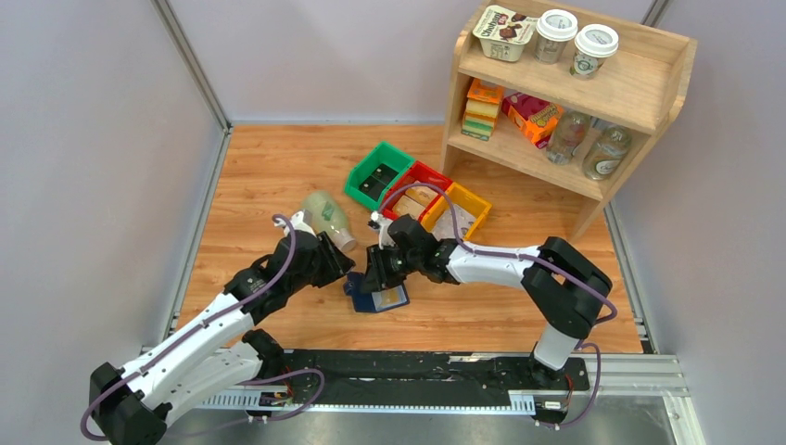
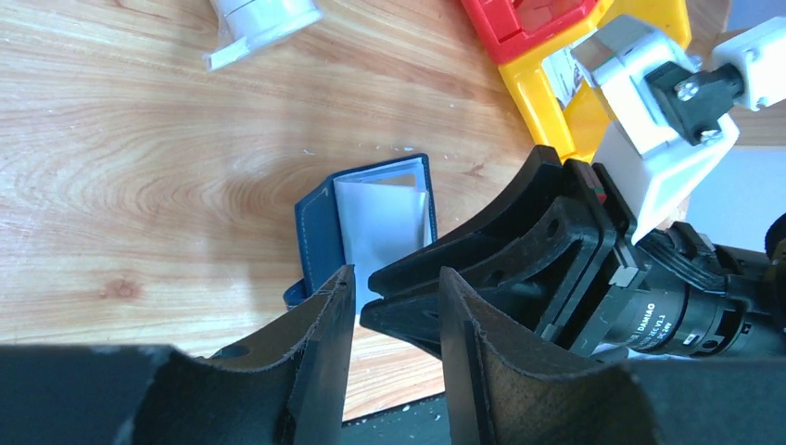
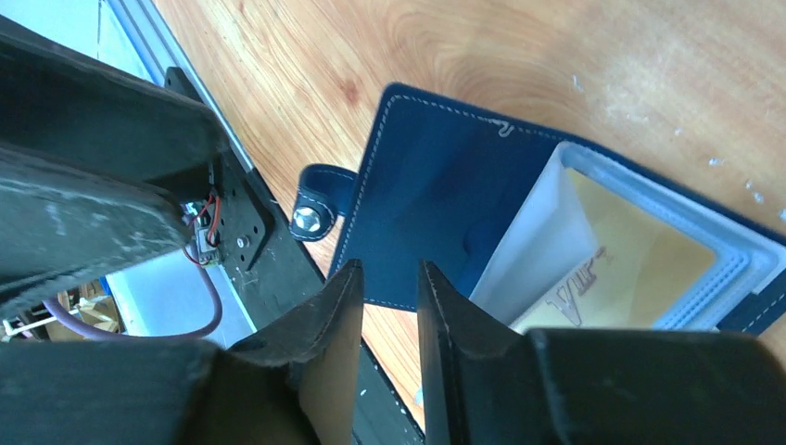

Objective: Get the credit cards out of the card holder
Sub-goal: Open the card holder at the center of the board.

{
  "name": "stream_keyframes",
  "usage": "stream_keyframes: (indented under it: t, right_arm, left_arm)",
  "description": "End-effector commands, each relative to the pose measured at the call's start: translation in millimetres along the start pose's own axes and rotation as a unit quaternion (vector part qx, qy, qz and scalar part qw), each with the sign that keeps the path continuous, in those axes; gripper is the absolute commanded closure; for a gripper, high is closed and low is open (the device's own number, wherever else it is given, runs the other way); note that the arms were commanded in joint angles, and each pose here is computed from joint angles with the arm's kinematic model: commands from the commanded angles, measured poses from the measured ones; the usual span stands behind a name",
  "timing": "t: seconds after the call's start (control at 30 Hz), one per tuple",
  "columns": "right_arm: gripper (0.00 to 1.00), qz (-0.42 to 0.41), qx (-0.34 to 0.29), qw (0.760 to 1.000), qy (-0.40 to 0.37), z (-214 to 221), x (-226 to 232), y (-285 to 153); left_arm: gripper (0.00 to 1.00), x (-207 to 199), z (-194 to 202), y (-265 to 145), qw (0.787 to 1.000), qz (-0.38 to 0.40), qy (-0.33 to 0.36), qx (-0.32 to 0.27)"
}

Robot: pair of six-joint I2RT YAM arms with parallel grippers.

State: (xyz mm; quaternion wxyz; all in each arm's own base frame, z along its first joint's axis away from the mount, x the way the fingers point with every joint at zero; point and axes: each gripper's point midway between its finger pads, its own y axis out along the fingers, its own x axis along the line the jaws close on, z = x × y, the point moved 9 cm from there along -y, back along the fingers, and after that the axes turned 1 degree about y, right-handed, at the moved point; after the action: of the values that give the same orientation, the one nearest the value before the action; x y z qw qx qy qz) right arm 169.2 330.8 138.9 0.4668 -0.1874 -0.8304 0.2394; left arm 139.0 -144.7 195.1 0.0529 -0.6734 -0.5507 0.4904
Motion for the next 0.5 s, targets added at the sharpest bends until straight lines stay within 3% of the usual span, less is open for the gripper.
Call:
stream_keyframes:
  t: [0.0,0.23,0.33,0.47]
  right_arm:
    - [0.66,-0.013,-0.026,0.999,-0.025,-9,11,-10]
    - [0.4,0.09,-0.081,0.99,-0.072,-27,26,-63]
    - [0.36,0.154,-0.08,0.983,-0.052,-23,9,-69]
    - [0.3,0.156,-0.063,0.986,-0.013,-15,-7,-59]
  left_arm:
    - [0.55,-8,-7,-5,1.0,0.01,0.004,-0.01]
    - [0.48,2,5,7,0.997,-0.019,0.058,0.045]
    - [0.46,5,9,11,0.993,-0.037,0.08,0.074]
    - [0.45,13,18,20,0.987,-0.053,0.101,0.114]
